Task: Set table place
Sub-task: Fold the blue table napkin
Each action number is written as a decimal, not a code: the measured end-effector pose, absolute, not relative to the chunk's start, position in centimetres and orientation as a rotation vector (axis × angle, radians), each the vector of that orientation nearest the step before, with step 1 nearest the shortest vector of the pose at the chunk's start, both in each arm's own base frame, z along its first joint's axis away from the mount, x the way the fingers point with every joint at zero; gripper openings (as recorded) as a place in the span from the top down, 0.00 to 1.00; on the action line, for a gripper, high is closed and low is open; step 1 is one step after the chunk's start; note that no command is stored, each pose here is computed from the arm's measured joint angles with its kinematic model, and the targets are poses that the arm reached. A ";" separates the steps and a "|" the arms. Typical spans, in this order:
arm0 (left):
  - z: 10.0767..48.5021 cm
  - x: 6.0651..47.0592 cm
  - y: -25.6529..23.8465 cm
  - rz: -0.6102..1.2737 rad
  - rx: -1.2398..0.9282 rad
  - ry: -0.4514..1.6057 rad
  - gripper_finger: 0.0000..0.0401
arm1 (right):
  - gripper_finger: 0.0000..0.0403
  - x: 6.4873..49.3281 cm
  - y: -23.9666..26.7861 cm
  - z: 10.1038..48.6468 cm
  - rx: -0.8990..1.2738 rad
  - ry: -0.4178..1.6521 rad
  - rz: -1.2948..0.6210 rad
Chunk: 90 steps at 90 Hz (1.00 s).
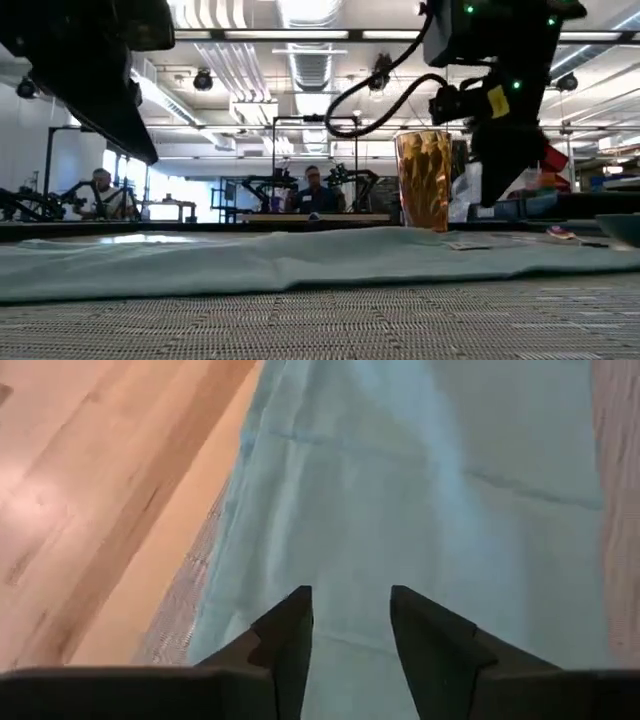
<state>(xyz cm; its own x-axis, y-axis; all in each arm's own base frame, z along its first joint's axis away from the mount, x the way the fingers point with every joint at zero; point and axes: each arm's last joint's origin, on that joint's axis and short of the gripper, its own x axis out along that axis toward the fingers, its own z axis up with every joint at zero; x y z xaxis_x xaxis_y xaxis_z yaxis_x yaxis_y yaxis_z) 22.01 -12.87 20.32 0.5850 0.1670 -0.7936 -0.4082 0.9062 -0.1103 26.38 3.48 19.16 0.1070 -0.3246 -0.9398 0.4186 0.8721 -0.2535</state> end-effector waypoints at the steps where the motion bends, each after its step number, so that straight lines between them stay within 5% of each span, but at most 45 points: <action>1: 20.4 22.0 -12.9 0.339 -0.299 0.886 0.70 | 0.52 26.4 3.5 19.3 0.087 1.359 -0.534; 30: 20.9 23.3 -11.6 0.395 -0.285 0.779 0.69 | 0.40 29.2 7.1 19.7 0.184 1.060 -0.120; 65: 17.0 30.5 -6.8 0.233 -0.211 0.761 0.71 | 0.47 30.0 10.0 15.4 0.228 1.053 -0.094; 90: 13.0 32.1 -4.4 0.245 -0.192 0.866 0.71 | 0.52 30.1 10.1 15.1 0.224 1.063 -0.095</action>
